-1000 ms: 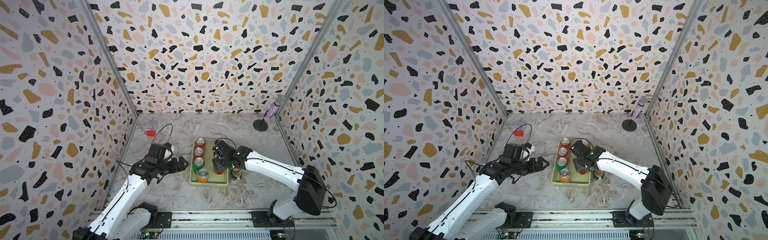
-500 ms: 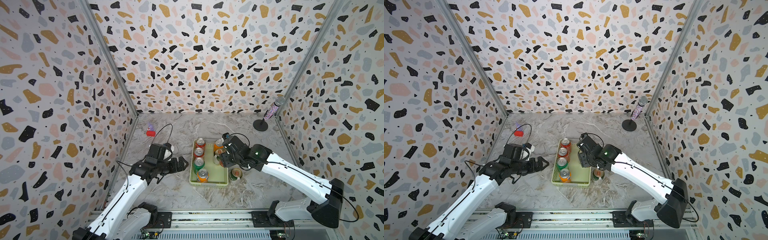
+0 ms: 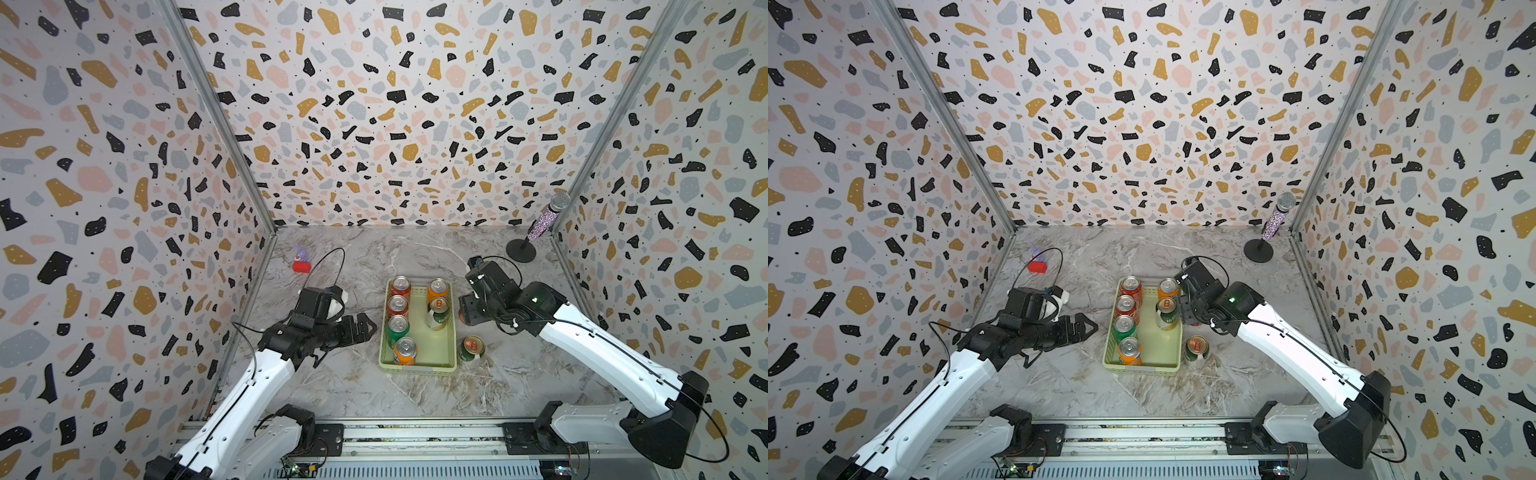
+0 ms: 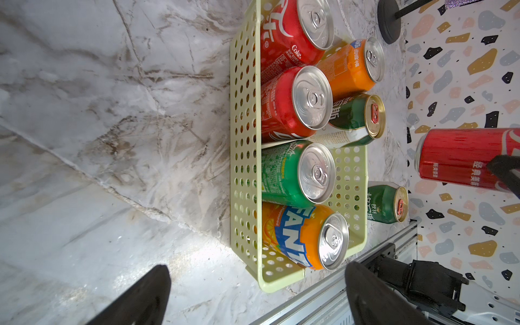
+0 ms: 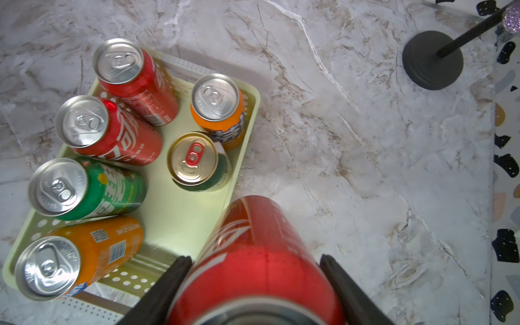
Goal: Take out the drinks from the basket
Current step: Place the drink at the center of the board.
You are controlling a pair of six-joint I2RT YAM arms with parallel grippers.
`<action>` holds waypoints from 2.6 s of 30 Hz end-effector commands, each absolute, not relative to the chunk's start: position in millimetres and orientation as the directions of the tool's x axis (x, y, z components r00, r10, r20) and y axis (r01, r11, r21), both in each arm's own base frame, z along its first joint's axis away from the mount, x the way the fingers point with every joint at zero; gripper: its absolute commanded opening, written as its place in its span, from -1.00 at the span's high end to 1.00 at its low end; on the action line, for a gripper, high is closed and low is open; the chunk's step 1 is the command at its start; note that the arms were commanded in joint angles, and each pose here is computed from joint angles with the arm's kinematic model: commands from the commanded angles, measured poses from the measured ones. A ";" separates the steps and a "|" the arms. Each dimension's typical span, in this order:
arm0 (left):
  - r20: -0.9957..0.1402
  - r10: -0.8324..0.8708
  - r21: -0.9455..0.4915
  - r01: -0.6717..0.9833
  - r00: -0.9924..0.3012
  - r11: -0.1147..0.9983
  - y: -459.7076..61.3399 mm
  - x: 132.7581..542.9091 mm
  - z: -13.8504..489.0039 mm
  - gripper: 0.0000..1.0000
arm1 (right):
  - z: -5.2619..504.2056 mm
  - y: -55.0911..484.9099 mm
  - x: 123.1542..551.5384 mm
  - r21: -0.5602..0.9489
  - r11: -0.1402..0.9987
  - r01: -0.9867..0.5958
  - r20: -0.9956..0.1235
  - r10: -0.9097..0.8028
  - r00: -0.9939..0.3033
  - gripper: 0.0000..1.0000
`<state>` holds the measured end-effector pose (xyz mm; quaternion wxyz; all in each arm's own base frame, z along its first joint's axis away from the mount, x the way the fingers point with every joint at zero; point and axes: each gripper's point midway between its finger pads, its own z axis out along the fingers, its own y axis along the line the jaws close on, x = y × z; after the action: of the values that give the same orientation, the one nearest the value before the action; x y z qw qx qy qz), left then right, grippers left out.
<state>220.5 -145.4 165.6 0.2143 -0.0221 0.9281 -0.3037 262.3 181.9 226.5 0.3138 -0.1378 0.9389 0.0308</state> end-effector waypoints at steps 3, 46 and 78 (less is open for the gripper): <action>-0.400 -0.175 -0.577 0.099 -0.900 0.811 -146.5 221.6 166.1 -0.99 | 231.9 177.9 271.3 0.005 0.968 -0.252 -0.621 -0.195 -0.759 0.37; -0.394 -0.171 -0.594 0.108 -0.903 0.797 -150.2 220.7 166.9 -0.99 | 106.2 182.3 275.1 0.038 0.988 -0.148 -0.429 -0.117 -0.896 -0.01; -0.392 -0.173 -0.590 0.103 -0.904 0.801 -149.4 221.3 165.2 -0.99 | 114.6 171.1 276.1 -0.010 0.991 -0.135 -0.446 -0.125 -0.886 -0.06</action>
<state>220.2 -146.2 163.1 0.2125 -0.0227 0.9277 -0.3061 268.6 169.0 103.5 0.2080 -0.0750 0.9752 0.0054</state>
